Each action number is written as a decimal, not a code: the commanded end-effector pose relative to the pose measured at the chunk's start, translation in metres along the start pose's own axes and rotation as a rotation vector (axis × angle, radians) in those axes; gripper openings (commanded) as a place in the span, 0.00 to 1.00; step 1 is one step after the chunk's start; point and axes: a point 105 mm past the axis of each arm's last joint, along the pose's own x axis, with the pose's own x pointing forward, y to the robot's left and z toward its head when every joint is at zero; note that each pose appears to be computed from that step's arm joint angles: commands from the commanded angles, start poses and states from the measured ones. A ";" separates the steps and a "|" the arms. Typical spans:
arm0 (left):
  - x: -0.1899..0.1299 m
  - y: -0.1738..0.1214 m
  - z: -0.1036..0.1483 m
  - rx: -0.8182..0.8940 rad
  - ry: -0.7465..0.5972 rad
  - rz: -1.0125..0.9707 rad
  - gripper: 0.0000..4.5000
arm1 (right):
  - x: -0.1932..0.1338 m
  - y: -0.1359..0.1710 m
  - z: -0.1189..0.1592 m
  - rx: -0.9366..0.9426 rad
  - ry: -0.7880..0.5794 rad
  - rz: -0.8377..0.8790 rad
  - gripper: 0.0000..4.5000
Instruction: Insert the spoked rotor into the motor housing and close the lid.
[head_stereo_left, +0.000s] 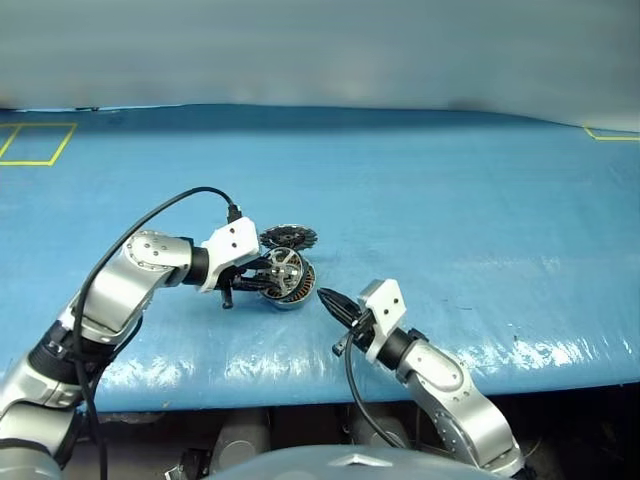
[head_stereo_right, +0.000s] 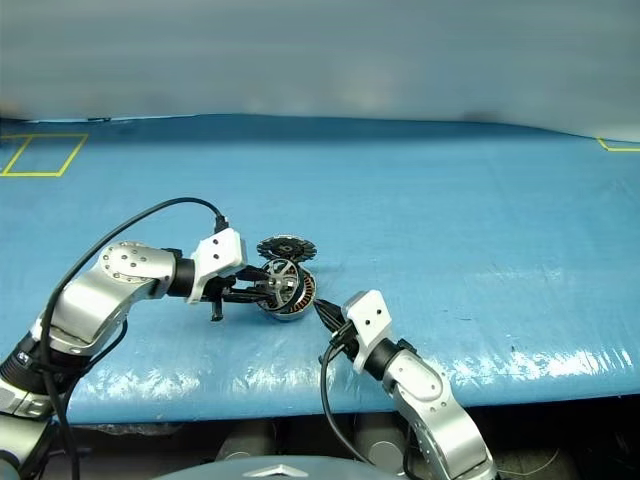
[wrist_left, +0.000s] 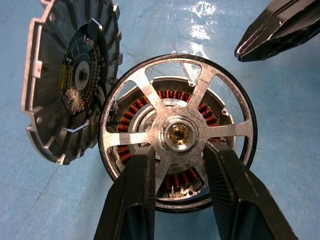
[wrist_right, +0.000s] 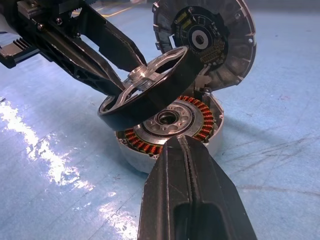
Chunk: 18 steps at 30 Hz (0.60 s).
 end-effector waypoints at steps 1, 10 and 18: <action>-0.001 0.004 0.009 0.048 -0.018 0.003 0.26 | 0.000 0.000 0.010 -0.015 -0.050 -0.010 0.00; 0.004 0.008 0.006 0.045 -0.019 0.004 0.26 | 0.001 0.001 0.007 -0.013 -0.051 -0.032 0.00; 0.007 0.009 0.004 0.047 -0.011 0.005 0.26 | -0.001 0.002 0.005 -0.008 -0.044 -0.040 0.00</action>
